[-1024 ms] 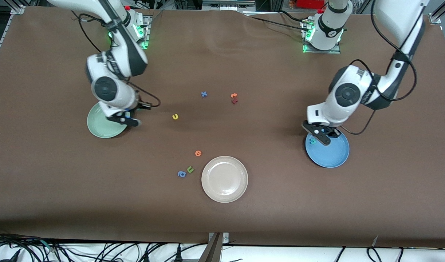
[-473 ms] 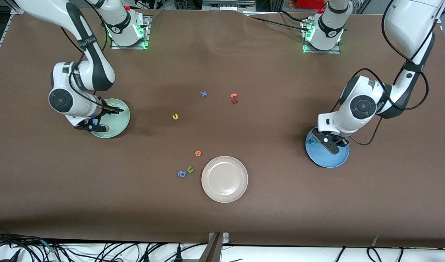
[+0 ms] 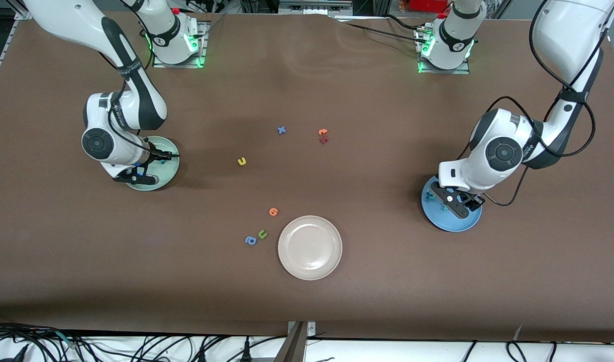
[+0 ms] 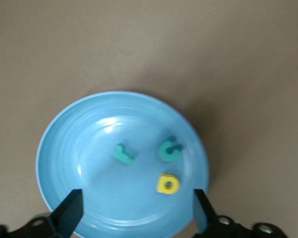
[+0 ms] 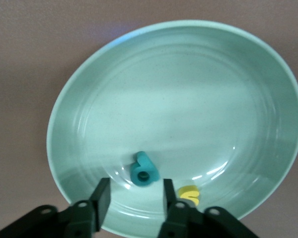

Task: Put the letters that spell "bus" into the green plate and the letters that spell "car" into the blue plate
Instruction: 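Grasp the yellow u with the right gripper while the left gripper withdraws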

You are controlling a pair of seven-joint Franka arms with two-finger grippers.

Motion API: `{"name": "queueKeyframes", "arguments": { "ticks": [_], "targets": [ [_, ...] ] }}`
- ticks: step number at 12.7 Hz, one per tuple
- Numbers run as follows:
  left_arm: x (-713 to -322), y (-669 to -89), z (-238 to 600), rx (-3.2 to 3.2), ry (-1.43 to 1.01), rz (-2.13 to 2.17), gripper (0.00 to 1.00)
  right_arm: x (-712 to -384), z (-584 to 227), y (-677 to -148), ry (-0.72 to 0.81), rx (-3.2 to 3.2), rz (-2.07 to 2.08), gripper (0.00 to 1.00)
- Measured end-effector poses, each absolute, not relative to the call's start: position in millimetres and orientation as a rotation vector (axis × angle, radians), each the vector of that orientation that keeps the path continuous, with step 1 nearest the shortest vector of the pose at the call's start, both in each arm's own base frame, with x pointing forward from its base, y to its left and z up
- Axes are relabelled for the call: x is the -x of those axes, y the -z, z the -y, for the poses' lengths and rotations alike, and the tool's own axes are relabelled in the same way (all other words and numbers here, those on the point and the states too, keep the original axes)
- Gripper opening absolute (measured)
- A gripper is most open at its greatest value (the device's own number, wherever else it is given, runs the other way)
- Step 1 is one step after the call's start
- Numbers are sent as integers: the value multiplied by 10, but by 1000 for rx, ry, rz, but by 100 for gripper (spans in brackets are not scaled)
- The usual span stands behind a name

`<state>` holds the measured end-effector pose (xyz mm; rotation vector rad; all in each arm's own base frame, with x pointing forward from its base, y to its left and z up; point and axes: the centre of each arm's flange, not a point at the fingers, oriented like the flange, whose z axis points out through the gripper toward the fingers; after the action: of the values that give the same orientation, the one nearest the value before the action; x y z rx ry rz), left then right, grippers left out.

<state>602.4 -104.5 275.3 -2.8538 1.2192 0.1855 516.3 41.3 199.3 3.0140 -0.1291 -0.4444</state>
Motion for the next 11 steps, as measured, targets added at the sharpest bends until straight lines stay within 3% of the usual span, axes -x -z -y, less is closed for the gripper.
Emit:
{"name": "queueKeyframes", "arguments": {
  "ticks": [4,8,11],
  "targets": [
    [-6139,-3956,1294,2898,-391,-1160,100,-5122,-1076,-2427,401,-3013,238,100],
    [-6026,-5002,1587,2960,-357,-811,100,-4930,-2200,-2655,251,-3069,273,99],
    [-5743,-5579,1847,2937,-224,-535,100,-4842,-2652,-2329,180,-3134,368,99]
  ]
}}
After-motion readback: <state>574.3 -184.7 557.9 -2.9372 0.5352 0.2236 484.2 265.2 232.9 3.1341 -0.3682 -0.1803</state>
